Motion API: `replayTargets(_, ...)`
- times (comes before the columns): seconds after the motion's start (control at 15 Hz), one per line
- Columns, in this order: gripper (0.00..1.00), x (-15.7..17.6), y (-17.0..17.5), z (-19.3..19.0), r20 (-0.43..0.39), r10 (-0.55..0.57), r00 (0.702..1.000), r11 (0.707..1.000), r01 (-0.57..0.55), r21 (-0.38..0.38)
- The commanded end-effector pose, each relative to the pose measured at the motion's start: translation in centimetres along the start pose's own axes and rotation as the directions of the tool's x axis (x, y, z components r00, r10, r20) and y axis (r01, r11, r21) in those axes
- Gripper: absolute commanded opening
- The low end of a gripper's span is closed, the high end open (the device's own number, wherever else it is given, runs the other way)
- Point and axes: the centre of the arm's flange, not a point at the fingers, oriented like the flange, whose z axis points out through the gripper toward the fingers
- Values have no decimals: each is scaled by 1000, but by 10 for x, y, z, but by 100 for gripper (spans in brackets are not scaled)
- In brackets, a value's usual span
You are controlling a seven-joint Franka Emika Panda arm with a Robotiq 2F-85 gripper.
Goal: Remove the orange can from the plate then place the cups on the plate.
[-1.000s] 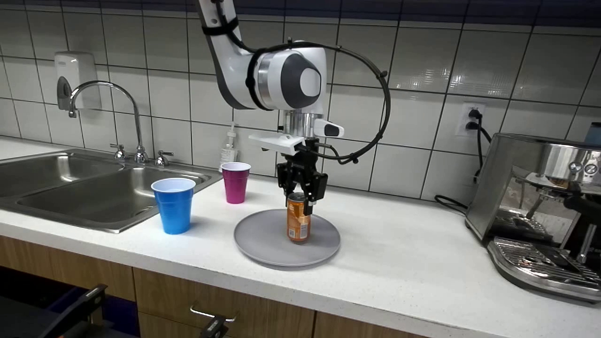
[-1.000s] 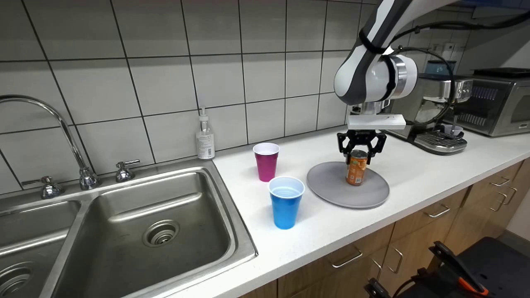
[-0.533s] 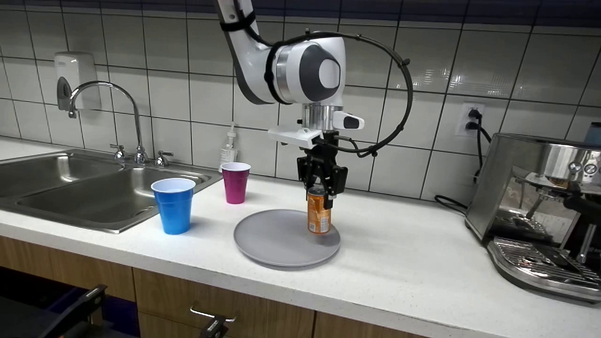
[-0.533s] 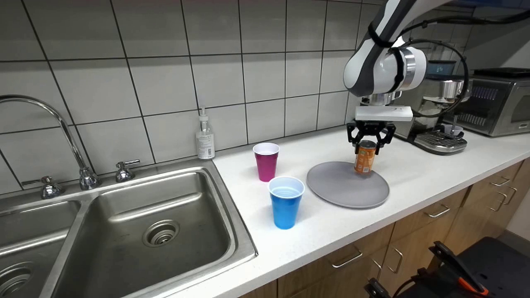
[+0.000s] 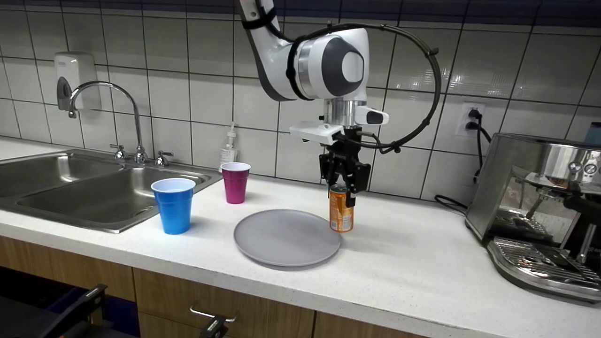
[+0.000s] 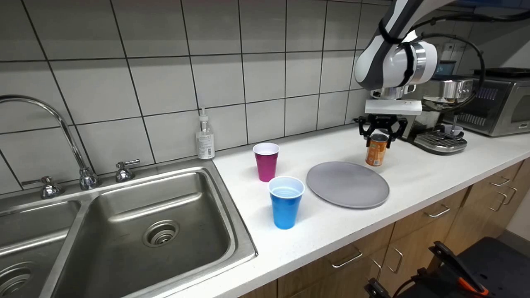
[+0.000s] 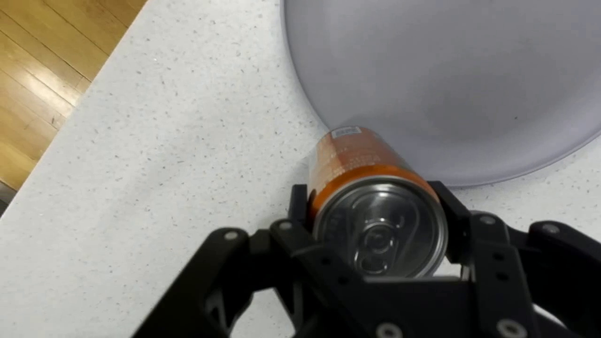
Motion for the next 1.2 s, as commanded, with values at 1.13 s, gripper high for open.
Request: replayTargets(1.13, 38, 52, 68, 43, 120, 288, 950, 958, -284, -51)
